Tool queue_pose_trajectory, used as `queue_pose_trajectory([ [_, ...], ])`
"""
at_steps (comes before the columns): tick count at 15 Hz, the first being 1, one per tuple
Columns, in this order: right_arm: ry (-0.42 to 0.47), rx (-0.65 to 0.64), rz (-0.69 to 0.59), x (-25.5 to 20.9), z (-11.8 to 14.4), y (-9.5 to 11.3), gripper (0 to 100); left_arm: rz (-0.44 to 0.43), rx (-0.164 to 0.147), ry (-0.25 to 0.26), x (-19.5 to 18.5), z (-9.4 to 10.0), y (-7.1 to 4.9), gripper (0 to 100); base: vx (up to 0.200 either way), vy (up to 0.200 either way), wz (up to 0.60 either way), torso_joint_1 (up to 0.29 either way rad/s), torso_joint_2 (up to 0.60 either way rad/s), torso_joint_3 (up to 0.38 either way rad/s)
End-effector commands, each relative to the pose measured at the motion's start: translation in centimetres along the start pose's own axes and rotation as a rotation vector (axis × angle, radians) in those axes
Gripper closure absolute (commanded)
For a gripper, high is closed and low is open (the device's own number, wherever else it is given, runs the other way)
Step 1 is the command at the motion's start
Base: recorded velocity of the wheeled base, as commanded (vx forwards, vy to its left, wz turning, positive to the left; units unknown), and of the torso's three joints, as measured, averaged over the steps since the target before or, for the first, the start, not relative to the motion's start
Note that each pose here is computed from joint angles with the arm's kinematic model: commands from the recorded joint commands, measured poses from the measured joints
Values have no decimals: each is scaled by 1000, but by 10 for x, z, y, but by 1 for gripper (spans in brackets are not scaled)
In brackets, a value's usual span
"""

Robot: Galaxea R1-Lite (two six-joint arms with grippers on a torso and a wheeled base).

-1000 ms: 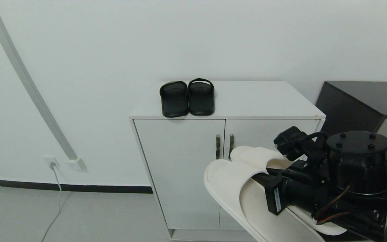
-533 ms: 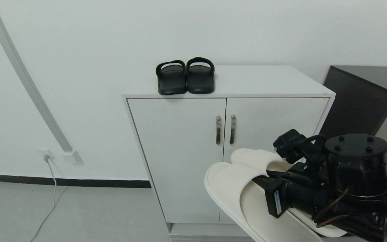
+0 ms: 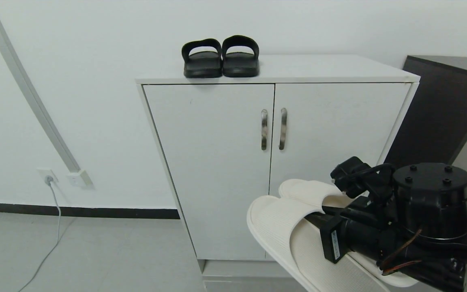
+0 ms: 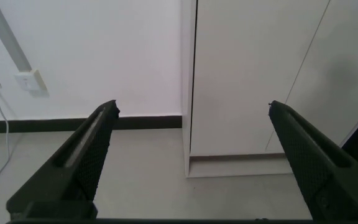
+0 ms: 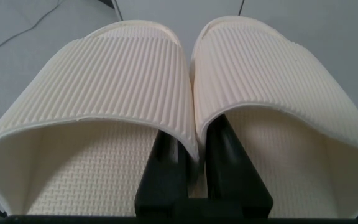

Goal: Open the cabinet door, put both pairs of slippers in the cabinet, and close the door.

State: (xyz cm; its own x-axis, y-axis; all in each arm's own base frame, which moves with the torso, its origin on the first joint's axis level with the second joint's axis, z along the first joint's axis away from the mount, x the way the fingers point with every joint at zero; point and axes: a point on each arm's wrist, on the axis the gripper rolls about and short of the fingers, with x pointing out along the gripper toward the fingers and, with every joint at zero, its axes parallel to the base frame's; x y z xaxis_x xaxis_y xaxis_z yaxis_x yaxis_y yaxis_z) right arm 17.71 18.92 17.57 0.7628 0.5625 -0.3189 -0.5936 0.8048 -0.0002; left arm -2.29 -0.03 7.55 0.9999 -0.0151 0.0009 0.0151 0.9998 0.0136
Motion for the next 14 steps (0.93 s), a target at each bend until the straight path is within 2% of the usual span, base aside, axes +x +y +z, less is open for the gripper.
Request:
queue_pose_trajectory([
  [1,1,0,0,0,-2,0,100,0,2,-1,0,0,0,0,0,0,0,-36,442,388],
  [5,7,-1,-1,0,-4,0,100,0,2,4,0,0,0,0,0,0,0,-16,355,334],
  [9,11,-3,2,-2,-6,1,100,0,-6,2,1,2,0,0,0,0,0,-1,55,52],
  [10,14,-4,2,-2,-7,0,100,-3,-18,-15,0,11,0,0,0,0,0,0,0,0],
  [11,14,-4,3,-2,-7,0,100,-15,-111,-60,-3,43,0,0,0,0,0,0,0,0],
  [12,14,-4,3,-1,-7,1,100,-50,-176,-43,3,69,0,0,0,0,0,0,0,0],
  [13,13,-4,3,-1,-6,1,100,-101,-177,-4,12,80,0,0,0,0,0,0,0,0],
  [14,11,-3,3,-2,-6,0,100,-179,-181,64,30,94,-2,0,0,0,0,0,0,0],
])
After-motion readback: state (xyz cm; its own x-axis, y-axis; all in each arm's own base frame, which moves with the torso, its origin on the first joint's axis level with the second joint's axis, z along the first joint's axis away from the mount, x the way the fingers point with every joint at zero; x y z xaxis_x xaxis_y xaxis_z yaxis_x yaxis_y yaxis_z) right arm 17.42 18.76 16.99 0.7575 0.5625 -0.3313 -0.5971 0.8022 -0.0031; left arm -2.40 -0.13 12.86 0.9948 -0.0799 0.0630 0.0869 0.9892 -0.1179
